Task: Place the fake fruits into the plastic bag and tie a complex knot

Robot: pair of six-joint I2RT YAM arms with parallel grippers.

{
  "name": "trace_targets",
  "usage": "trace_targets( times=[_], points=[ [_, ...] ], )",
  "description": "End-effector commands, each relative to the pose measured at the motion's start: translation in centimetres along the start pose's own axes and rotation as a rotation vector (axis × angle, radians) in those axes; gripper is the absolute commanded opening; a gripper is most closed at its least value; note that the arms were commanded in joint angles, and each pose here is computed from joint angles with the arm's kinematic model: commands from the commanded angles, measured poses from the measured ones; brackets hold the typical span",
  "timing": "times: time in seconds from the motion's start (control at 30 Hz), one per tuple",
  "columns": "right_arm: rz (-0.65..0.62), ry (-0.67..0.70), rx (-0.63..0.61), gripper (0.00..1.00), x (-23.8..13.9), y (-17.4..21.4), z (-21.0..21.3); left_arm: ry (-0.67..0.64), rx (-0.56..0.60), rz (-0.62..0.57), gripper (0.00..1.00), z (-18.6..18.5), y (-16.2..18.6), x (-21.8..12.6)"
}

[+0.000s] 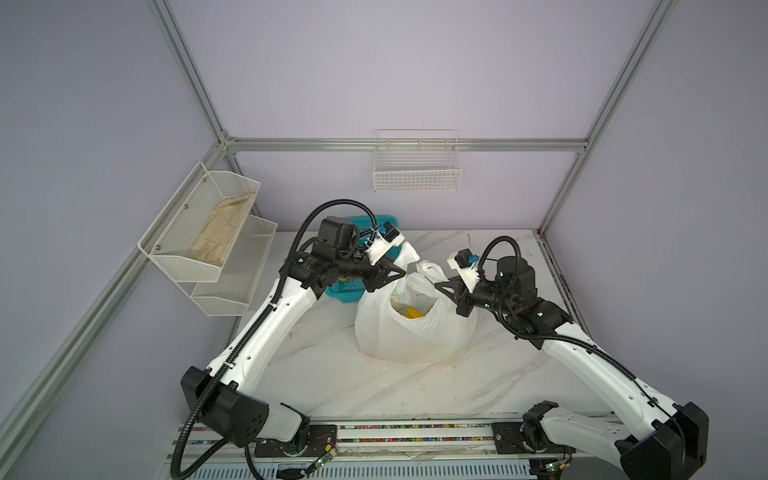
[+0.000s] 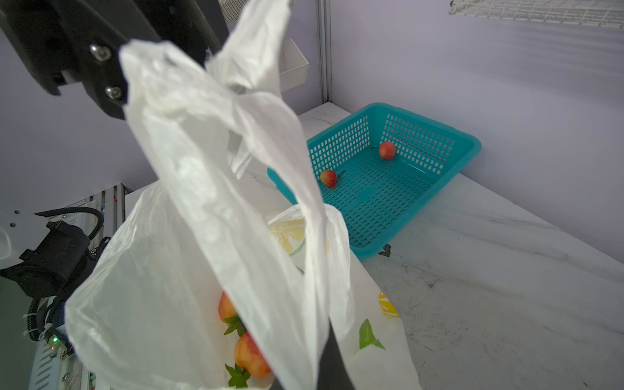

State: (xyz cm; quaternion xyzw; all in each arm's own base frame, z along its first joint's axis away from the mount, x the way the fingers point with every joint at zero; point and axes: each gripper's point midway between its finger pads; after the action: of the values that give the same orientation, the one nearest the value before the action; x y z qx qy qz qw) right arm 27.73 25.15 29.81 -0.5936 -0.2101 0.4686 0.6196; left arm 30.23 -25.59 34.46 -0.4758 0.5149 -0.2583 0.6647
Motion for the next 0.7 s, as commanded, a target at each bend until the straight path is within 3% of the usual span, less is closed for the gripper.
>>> trace_targets(
  times=[0.0, 0.07, 0.3, 0.67],
  points=[
    [-0.018, -0.012, -0.018, 0.00, -0.5, -0.5, 0.6, -0.024, 0.036, -0.122, 0.44, -0.7, -1.1, -2.0],
    [-0.025, -0.021, -0.014, 0.00, -0.4, -0.8, 0.8, -0.032, 0.018, -0.148, 0.54, -0.5, -0.6, -2.3],
    [-0.016, -0.042, 0.008, 0.00, 0.1, -0.9, 0.8, -0.018, -0.027, -0.215, 0.74, -0.4, 1.0, -3.2],
    [-0.010, -0.065, 0.052, 0.00, 0.6, -1.1, 0.9, -0.020, -0.029, -0.296, 0.86, -0.7, 2.0, -4.8]
  ],
)
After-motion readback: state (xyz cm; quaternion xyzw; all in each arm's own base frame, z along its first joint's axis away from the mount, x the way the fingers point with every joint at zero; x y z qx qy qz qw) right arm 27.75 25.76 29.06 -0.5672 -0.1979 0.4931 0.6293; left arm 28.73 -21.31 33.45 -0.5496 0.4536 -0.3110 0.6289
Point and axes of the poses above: each gripper's point midway between its finger pads, its own x axis out along the fingers, its own z axis along the line the jaws close on, y = z × x, and after that the axes turned 7 degrees about x, right-handed
